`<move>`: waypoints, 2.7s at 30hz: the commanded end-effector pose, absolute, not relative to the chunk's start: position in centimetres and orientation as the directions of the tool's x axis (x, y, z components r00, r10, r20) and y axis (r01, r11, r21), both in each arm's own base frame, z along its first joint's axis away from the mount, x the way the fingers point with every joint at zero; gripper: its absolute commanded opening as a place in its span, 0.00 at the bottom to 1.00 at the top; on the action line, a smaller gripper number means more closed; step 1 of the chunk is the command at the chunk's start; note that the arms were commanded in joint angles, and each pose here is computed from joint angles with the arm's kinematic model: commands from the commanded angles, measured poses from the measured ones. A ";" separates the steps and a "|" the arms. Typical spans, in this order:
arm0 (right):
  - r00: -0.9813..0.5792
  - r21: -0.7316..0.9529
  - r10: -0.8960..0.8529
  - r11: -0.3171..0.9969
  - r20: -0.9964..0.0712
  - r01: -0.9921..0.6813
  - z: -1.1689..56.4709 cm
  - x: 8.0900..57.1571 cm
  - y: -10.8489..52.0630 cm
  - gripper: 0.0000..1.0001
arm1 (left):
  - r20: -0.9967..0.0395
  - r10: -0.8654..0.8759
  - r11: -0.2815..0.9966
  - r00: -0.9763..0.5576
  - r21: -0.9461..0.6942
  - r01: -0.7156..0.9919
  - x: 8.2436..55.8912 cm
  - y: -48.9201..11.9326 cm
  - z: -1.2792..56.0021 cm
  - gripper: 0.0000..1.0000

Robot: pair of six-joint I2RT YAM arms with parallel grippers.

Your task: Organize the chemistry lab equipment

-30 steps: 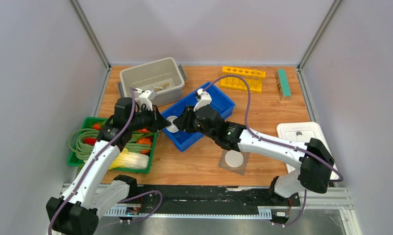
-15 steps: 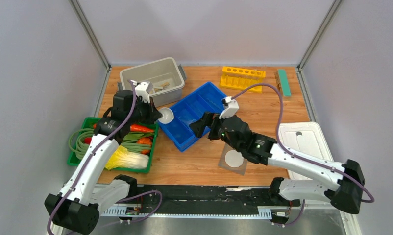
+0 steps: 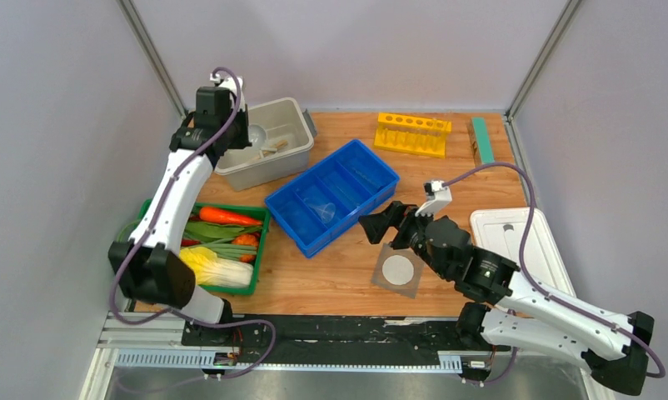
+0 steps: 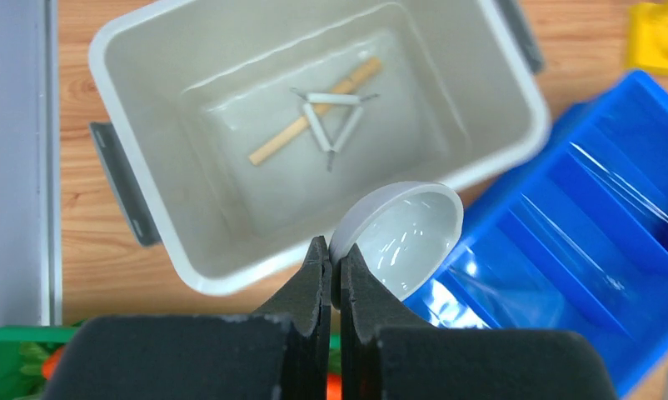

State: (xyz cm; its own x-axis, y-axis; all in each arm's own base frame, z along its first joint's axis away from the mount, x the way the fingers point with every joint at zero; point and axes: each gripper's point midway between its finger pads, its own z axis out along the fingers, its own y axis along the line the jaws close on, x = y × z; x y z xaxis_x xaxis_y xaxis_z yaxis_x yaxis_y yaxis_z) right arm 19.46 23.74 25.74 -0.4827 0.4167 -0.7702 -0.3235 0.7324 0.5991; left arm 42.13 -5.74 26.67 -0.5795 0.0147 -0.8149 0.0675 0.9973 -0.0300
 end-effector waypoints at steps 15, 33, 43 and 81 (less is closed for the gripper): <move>-0.351 0.552 0.467 0.810 -0.811 -0.196 26.3 20.8 18.9 1.00 | -0.602 -0.017 0.999 -0.798 0.026 -0.041 51.0 -0.7 16.6 0.09; -0.392 0.590 0.517 0.803 -0.761 -0.087 25.0 20.5 17.8 1.00 | -0.599 -0.038 0.999 -0.800 -0.026 -0.028 49.8 -1.4 18.6 0.44; -0.483 0.571 0.479 0.819 -0.733 -0.054 21.8 19.2 17.6 1.00 | -0.732 -0.073 0.977 -0.678 -0.188 0.098 43.3 -5.4 26.8 0.50; -0.750 0.464 0.442 0.862 -0.492 0.204 5.1 17.6 16.7 1.00 | -0.671 0.145 0.601 -0.727 -0.524 0.604 13.8 -28.2 15.6 0.46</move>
State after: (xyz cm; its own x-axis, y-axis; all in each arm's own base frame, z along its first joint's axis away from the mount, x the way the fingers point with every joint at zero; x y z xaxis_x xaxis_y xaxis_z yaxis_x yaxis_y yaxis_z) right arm 16.94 14.20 4.54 -0.7206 0.4707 -0.5092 0.2880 0.8711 0.3977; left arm 13.55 -25.64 15.02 -0.7350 0.2060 -0.6460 0.6072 0.6239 -0.4919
